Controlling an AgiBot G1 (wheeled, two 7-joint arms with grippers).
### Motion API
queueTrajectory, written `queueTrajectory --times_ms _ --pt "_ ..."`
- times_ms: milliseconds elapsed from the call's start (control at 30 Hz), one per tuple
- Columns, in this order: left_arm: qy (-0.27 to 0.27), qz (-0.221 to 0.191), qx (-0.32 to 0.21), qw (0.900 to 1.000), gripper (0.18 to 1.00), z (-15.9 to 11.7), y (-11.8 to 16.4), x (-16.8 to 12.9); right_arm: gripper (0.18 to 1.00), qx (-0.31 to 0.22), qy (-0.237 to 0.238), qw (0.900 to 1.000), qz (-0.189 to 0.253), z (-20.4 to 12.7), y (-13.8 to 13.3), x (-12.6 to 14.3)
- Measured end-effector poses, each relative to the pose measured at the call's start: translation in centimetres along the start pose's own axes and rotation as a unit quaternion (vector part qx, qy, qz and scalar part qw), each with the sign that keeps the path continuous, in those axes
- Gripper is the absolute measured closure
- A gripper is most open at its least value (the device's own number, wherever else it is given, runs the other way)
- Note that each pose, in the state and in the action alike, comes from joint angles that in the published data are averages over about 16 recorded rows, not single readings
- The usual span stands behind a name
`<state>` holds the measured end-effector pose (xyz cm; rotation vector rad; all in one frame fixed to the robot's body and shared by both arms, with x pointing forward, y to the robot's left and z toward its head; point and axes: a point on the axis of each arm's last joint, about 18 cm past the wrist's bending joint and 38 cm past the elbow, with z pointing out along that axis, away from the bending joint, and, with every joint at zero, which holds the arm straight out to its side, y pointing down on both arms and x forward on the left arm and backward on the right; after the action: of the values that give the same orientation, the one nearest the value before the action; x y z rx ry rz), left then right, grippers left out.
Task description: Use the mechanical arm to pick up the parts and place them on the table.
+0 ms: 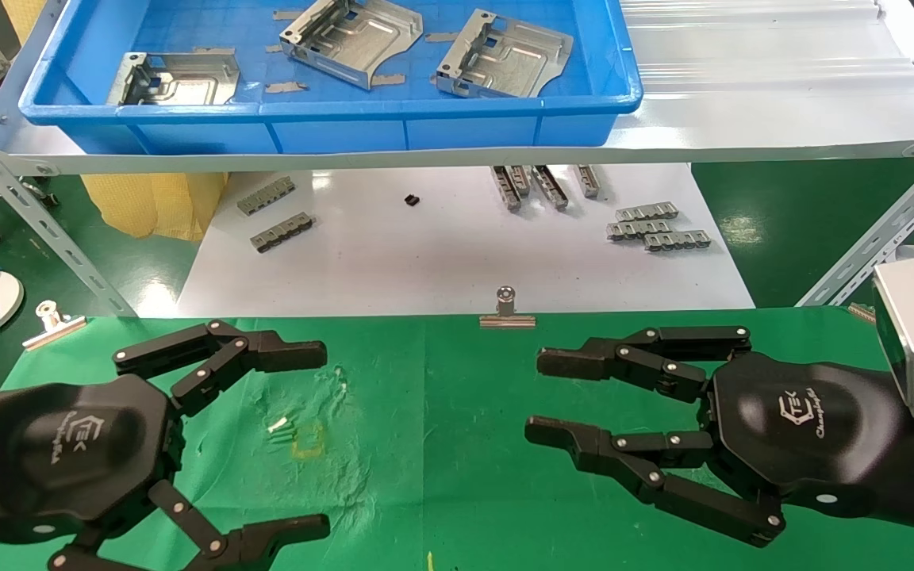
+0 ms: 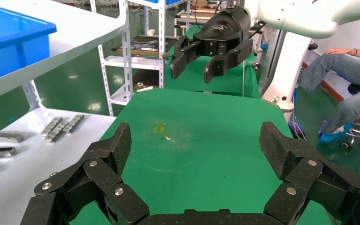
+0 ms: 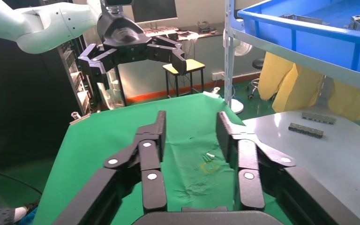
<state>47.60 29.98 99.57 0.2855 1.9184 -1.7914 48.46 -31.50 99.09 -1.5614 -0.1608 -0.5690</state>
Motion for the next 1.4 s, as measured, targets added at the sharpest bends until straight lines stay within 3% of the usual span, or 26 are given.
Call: queueTrajectory --times_ms 233,467,700,867,1100,1400 --pt "-0.019 0.032 -0.007 0.9993 0.183 0.3 -1.7 -2.7 0.773 0.0 0.0 1.0 0.0 0.0 0.0 0.0" --pt "-0.106 0.065 -0.005 0.9922 0.183 1.3 -5.2 -10.8 0.887 0.0 0.0 1.0 0.0 0.0 0.0 0.0" --pt "-0.226 0.064 -0.016 0.9719 0.183 3.7 -8.5 -20.7 0.956 0.0 0.0 1.0 0.0 0.0 0.0 0.0" --pt "-0.3 0.048 -0.041 0.9517 0.183 5.7 -9.2 -25.5 0.975 0.0 0.0 1.0 0.0 0.0 0.0 0.0" --pt "-0.356 0.032 -0.078 0.9306 0.184 7.8 -8.9 -28.5 0.987 0.0 0.0 1.0 0.0 0.0 0.0 0.0" --pt "-0.388 0.021 -0.104 0.9156 0.194 9.1 -8.3 -29.7 0.988 0.0 0.0 1.0 0.0 0.0 0.0 0.0"
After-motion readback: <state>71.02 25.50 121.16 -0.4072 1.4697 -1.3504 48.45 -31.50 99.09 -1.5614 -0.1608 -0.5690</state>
